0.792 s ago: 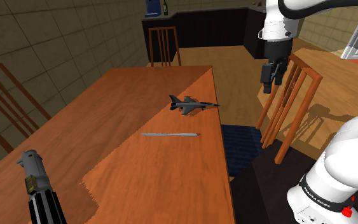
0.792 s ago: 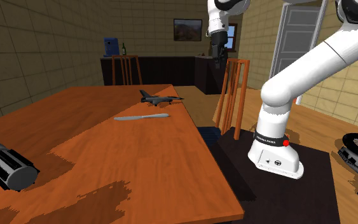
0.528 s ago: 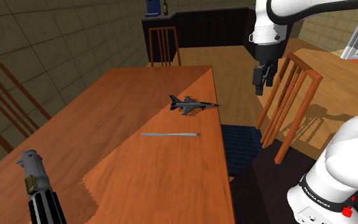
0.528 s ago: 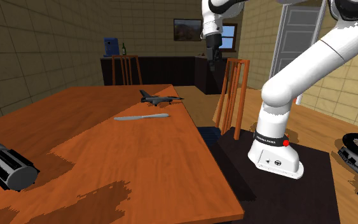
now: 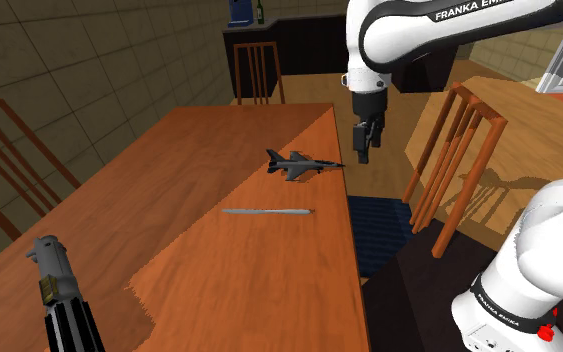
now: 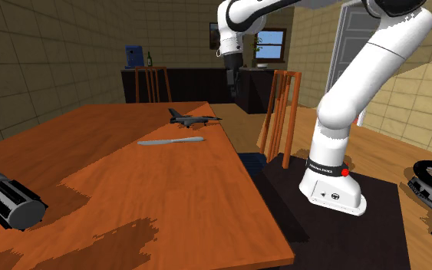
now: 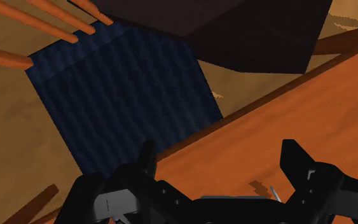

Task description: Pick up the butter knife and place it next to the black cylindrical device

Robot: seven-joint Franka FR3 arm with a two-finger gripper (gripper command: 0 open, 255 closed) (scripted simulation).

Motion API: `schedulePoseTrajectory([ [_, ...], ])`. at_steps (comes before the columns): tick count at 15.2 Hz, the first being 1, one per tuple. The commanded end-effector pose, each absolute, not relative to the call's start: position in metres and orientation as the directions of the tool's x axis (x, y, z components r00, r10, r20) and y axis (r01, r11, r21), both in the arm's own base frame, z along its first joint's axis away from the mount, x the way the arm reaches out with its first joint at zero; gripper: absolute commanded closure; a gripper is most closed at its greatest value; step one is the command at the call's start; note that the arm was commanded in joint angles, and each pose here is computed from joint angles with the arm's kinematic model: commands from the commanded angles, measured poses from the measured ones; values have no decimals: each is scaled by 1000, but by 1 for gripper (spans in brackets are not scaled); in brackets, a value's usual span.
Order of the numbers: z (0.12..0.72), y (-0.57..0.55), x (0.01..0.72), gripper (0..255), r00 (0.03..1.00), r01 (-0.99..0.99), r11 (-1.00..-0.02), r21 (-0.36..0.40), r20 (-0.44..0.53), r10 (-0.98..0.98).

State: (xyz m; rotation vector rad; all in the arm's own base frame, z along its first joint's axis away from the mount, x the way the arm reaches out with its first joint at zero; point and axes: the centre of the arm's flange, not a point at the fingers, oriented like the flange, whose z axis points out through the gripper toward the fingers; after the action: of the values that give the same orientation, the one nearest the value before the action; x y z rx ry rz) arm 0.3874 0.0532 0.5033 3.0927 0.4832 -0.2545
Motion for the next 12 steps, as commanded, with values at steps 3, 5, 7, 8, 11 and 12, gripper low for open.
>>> schedulePoseTrajectory([
  [3, 479, 89, 419, 0, 910, 388, -922, -14, -153, 385],
  [5, 468, 108, 434, 0, 893, 428, -904, -9, -150, 424],
  [7, 457, 128, 449, 0, 874, 468, -884, -3, -148, 463],
  [8, 452, 138, 455, 0, 864, 487, -873, -1, -147, 482],
  [11, 435, 169, 475, 0, 831, 544, -839, 8, -144, 538],
  [12, 429, 180, 481, 0, 819, 563, -827, 11, -143, 556],
])
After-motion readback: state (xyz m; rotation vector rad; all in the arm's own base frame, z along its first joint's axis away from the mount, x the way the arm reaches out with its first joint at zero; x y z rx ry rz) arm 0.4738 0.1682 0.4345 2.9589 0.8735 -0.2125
